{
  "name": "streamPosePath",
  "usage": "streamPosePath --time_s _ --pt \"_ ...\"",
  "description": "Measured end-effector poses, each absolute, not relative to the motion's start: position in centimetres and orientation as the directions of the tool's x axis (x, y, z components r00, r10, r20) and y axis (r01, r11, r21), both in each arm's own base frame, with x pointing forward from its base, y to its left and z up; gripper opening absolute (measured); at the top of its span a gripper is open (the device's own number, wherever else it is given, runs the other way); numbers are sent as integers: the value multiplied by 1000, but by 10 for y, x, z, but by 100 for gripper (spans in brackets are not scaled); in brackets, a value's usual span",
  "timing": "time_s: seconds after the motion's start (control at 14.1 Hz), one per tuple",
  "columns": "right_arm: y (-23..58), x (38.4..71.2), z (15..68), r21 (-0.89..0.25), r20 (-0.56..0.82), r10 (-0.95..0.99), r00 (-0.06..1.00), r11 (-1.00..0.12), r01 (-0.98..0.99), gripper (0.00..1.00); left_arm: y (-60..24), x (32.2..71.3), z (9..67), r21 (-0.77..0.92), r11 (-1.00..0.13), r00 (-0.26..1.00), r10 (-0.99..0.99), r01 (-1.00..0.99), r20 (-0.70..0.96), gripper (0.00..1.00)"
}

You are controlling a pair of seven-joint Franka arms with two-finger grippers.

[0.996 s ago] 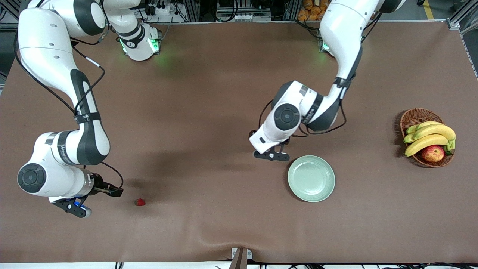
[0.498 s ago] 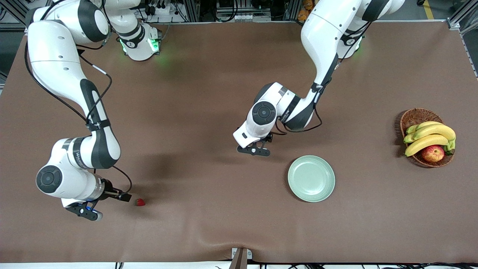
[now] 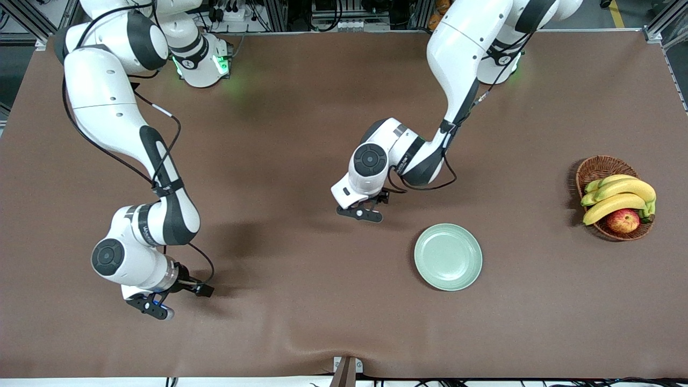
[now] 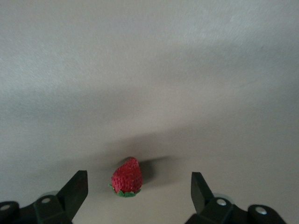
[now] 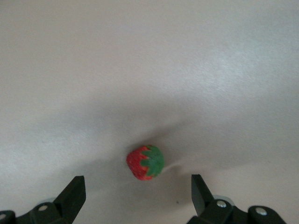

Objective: Collect all strawberries into plate
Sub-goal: 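Grasp the mid-table strawberry with the left gripper while the right gripper returns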

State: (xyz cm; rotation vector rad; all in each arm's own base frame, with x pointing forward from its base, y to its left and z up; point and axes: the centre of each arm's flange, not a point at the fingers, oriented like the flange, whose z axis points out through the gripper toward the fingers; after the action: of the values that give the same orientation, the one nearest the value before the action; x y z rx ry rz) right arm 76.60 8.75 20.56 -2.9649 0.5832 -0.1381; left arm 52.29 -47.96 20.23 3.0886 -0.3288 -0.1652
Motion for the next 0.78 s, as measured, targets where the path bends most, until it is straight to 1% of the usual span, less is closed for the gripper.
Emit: streamPosePath --time_s 0.07,0.21,0.36,0.43,0.57,0.78 --pt "87 767 203 -138 79 -388 918 -916 -376 100 -478 522 197 36 -977 971 -211 -208 -108 94" --pt "85 768 195 -141 87 -400 912 -911 -387 100 -474 522 191 26 -978 971 -209 -207 -117 93" --pt "83 768 191 -139 88 -406 909 -909 -393 100 -471 523 188 13 -977 970 -212 -212 -118 81" --pt "80 768 192 -139 89 -413 907 -906 -399 100 -470 523 188 10 -977 970 -213 -214 -118 81" --pt "77 769 192 -143 85 -454 887 -886 -440 100 -469 523 188 6 -977 970 -213 -214 -120 71" --pt "80 770 193 -158 91 -504 859 -859 -487 100 -469 520 186 -1 -976 967 -215 -217 -135 73"
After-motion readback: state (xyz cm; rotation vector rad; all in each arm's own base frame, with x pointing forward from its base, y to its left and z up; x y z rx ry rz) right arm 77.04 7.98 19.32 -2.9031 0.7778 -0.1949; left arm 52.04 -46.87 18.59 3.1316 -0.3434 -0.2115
